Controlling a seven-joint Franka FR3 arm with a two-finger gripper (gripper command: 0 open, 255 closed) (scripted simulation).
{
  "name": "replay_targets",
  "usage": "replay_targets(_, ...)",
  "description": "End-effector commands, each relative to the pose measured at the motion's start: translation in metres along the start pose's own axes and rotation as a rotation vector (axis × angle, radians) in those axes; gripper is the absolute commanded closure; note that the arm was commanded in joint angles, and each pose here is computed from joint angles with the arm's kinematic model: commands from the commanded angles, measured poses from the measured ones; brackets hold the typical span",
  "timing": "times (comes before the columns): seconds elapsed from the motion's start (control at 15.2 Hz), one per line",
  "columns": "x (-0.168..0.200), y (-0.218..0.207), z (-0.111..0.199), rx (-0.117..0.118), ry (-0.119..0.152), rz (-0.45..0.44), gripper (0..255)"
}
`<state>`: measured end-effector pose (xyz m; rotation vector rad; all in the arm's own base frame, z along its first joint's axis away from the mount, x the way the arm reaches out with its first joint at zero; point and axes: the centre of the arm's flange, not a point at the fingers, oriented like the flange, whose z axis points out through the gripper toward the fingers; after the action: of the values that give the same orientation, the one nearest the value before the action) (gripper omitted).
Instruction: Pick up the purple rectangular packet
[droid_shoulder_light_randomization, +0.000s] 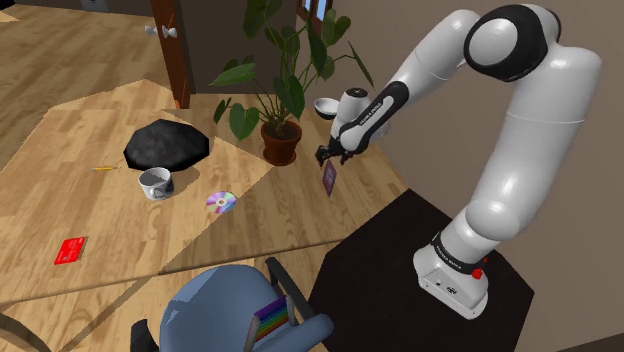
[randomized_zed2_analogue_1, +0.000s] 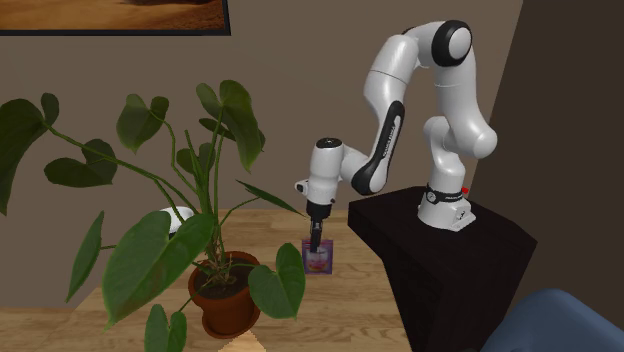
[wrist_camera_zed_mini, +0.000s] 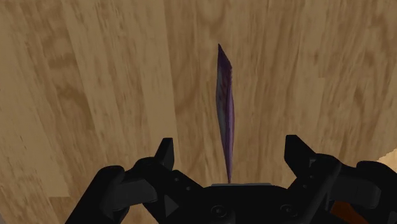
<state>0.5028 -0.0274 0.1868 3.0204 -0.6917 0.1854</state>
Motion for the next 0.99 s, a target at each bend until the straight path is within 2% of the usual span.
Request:
replay_targets(0.0,-0.0006,-0.0016,0.0114,0.0,0.001,0.0,0)
replay_targets(0.2,-0.0016,-0.0017,0.0196,0.0,0.001,0.0,0)
replay_targets(0.26,-0.0021,-0.0017,0.0188,0.0,0.0,0.0,255)
replay_targets(0.92,-0.001,-0.0016,0.0144,0.0,0.0,0.0,255)
